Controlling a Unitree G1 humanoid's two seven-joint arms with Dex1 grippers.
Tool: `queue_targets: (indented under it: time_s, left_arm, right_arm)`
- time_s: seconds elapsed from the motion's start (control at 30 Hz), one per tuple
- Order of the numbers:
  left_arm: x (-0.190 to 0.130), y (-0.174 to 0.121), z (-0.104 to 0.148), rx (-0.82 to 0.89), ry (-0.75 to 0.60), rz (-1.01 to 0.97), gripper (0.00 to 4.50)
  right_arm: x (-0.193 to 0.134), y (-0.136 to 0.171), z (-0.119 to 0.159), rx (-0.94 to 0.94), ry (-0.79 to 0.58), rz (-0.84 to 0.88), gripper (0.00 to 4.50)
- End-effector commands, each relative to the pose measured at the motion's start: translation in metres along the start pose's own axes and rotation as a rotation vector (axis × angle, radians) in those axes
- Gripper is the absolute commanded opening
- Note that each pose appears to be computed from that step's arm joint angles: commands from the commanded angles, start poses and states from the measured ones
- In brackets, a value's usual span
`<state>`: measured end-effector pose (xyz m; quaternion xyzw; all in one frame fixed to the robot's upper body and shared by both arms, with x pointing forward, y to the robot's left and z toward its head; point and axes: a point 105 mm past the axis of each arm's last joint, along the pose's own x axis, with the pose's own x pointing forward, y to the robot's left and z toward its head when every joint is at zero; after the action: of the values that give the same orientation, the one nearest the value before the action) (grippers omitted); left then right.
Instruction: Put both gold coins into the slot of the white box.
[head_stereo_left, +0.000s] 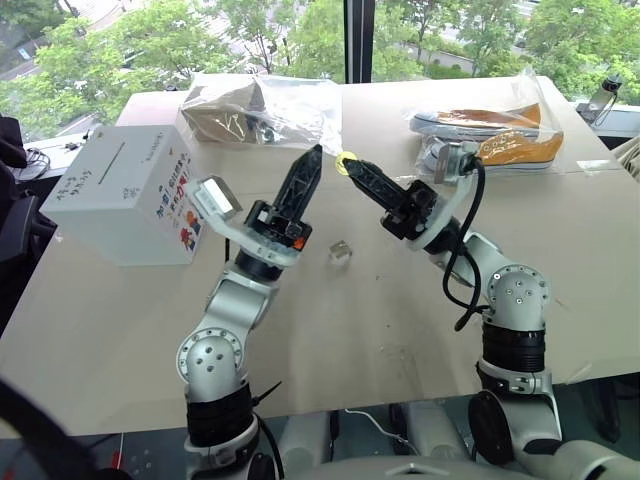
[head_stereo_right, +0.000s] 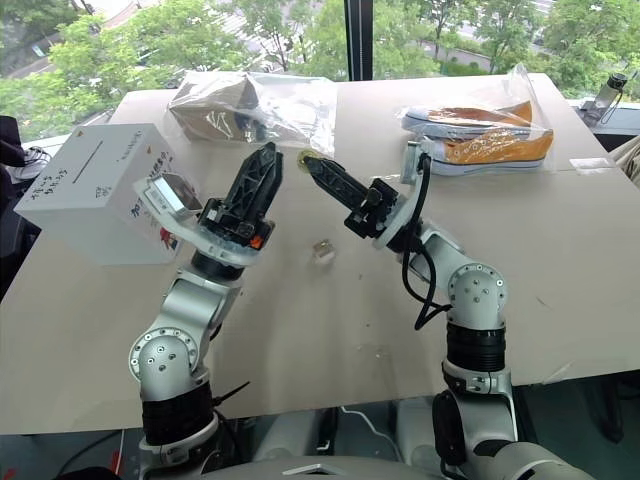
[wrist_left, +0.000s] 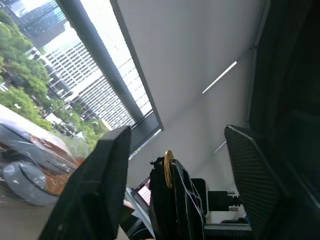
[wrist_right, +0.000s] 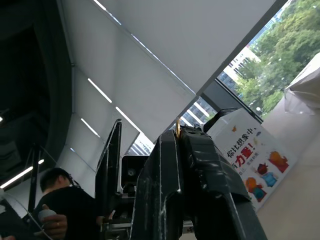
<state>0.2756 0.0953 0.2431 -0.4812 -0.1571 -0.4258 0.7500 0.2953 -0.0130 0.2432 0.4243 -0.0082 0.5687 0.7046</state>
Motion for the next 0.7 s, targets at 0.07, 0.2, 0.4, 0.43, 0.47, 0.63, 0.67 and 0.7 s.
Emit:
queue_targets:
  time_s: [0.07, 0.2, 0.4, 0.43, 0.47, 0.63, 0.67, 0.7]
  left_arm:
    - [0.005, -0.011, -0.002, -0.020, 0.000, -0.048, 2.99]
    - [0.005, -0.012, -0.002, -0.026, 0.000, -0.060, 2.99]
    - [0.004, -0.020, -0.003, -0.039, 0.000, -0.102, 1.34]
    - [0.005, -0.020, -0.003, -0.041, 0.002, -0.103, 0.76]
    - [0.005, -0.020, -0.003, -0.042, 0.004, -0.103, 0.33]
    - [0.003, -0.020, -0.011, -0.044, 0.049, -0.118, 0.14]
    - [0.003, -0.021, -0.012, -0.044, 0.057, -0.121, 0.14]
    - [0.003, -0.022, -0.013, -0.045, 0.062, -0.125, 0.14]
  right_arm:
    - [0.009, 0.025, 0.003, -0.030, 0.000, 0.093, 0.00]
    - [0.010, 0.027, 0.001, -0.026, 0.002, 0.100, 0.00]
    - [0.009, 0.026, 0.001, -0.024, 0.002, 0.095, 0.00]
    - [0.009, 0.026, 0.001, -0.024, 0.002, 0.094, 0.00]
    - [0.009, 0.025, 0.001, -0.024, 0.002, 0.093, 0.00]
    - [0.009, 0.026, -0.001, -0.030, 0.013, 0.095, 0.00]
    - [0.009, 0.027, -0.002, -0.032, 0.016, 0.096, 0.00]
    - [0.009, 0.027, -0.002, -0.033, 0.018, 0.097, 0.00]
